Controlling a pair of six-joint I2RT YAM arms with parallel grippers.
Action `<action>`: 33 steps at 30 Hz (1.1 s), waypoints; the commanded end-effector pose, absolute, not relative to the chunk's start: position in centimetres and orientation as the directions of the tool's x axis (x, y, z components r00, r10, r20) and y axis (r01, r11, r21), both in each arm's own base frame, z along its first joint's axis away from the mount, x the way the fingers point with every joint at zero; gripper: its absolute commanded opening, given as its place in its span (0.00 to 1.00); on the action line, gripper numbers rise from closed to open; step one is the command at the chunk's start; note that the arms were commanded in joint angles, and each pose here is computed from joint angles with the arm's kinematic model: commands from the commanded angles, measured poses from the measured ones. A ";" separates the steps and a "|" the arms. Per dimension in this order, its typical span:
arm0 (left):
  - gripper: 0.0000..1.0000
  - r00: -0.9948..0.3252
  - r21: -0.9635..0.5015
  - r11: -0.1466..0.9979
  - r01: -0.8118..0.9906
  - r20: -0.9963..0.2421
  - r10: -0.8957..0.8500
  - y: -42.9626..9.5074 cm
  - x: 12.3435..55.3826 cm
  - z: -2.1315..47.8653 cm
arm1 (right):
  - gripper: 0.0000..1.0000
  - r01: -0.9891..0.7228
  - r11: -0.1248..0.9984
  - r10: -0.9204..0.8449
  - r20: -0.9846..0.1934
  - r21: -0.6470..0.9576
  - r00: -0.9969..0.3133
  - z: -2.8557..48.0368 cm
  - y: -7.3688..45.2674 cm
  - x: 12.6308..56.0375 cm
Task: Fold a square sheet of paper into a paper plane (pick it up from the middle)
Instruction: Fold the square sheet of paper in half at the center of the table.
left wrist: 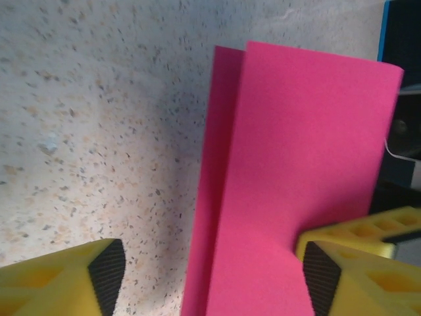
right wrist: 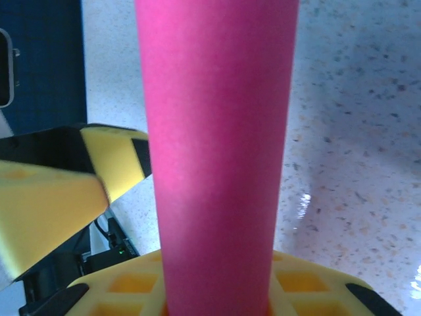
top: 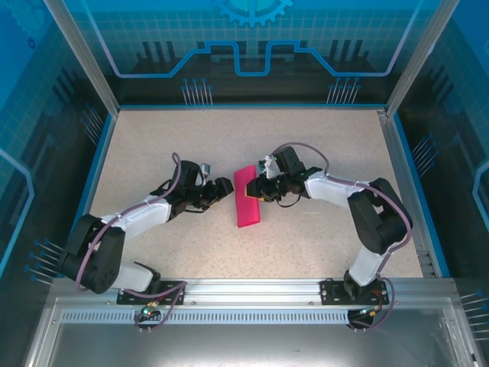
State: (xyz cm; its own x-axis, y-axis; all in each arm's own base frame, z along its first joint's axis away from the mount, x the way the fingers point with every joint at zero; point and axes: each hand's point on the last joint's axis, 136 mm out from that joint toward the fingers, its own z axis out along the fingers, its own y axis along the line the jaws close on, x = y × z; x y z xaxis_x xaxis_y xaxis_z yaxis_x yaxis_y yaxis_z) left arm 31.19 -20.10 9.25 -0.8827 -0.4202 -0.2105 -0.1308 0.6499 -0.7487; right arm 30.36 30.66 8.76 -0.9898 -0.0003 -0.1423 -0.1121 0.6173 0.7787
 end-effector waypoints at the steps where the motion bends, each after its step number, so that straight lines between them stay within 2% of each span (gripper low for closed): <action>1: 0.71 -0.899 -0.769 0.630 -0.108 -0.195 -0.392 -21.9 31.4 9.2 | 0.29 -0.069 0.666 -0.003 -0.090 0.743 -0.996 6.0 29.5 30.0; 6: 0.65 -0.909 -0.749 0.652 -0.121 -0.180 -0.375 -22.8 31.4 8.1 | 0.31 -0.038 0.756 0.003 -0.062 0.654 -0.998 3.4 27.9 29.7; 12: 0.63 -0.906 -0.720 0.680 -0.140 -0.184 -0.381 -22.6 31.5 7.2 | 0.37 -0.005 0.831 0.025 -0.047 0.557 -0.999 1.6 26.0 29.7; 24: 0.64 -0.904 -0.693 0.708 -0.138 -0.204 -0.377 -22.5 31.3 6.9 | 0.56 -0.009 0.904 0.029 -0.080 0.428 -0.996 2.2 24.2 29.7; 27: 0.64 -0.900 -0.687 0.712 -0.147 -0.205 -0.384 -22.3 31.3 6.8 | 0.57 -0.006 0.913 0.027 -0.075 0.409 -0.997 2.1 23.9 29.7; 33: 0.64 -0.892 -0.691 0.700 -0.178 -0.186 -0.411 -22.3 31.2 6.5 | 0.49 0.017 0.920 0.033 -0.035 0.391 -0.999 0.9 23.6 29.0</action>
